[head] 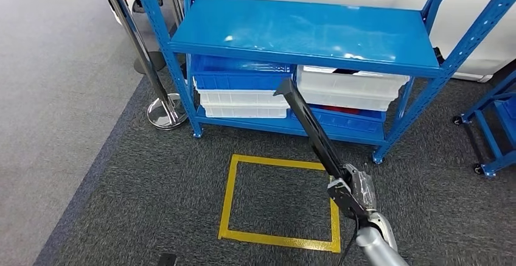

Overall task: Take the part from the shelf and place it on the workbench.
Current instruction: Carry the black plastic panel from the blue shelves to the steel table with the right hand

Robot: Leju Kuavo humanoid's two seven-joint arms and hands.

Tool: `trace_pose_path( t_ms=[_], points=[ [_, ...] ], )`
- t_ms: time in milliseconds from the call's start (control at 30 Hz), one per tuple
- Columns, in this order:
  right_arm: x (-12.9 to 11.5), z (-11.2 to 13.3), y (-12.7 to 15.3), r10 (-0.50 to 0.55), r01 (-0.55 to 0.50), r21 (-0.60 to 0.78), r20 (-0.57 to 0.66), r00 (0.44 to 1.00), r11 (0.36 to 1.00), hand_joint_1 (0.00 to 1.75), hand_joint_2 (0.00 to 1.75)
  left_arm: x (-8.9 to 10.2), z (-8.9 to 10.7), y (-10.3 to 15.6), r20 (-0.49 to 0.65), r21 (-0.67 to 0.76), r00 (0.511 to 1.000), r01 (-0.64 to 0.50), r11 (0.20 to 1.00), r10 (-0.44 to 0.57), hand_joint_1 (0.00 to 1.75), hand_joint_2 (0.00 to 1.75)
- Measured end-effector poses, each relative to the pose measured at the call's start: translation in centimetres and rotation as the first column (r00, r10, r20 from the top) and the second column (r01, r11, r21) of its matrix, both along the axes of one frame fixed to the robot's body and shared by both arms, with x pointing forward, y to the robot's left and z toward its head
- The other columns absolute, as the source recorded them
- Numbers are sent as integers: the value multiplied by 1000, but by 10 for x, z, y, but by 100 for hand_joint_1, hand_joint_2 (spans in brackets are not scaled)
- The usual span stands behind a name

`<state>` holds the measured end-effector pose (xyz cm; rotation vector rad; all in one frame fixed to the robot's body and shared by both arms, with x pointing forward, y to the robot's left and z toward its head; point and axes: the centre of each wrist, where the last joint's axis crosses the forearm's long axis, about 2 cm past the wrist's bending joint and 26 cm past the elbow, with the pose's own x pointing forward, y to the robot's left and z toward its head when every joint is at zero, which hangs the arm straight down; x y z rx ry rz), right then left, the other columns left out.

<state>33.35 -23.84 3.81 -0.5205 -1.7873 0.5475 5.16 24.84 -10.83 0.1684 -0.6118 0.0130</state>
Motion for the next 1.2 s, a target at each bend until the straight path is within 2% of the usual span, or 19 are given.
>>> trace_pose_path(
  t_ms=[233,633,867,1033,1100,1200],
  points=[
    [-30,-23,-7,-59,62,40,-87,995,997,175,175,-1,0,0,8,-5,1000,-1,1000,1,0,175],
    [-62,-43,-19,-105,110,28,-145,984,994,175,175,-7,-1,-1,0,-18,1000,-12,1000,12,0,175],
    [-39,-8,-36,-125,124,-81,-1,992,989,175,175,-6,-1,0,8,-27,1000,-1,1000,1,0,175],
    [-32,5,-40,-130,136,-94,65,989,986,175,175,-9,-1,0,2,-28,1000,0,1000,0,0,175],
    [-29,11,-46,-129,144,-141,110,986,980,175,175,-10,-1,0,-1,-30,1000,3,1000,-3,0,175],
    [-3,44,-73,-118,171,-260,207,971,950,175,175,-9,-2,4,-1,-35,1000,9,999,-9,0,175]
  ],
)
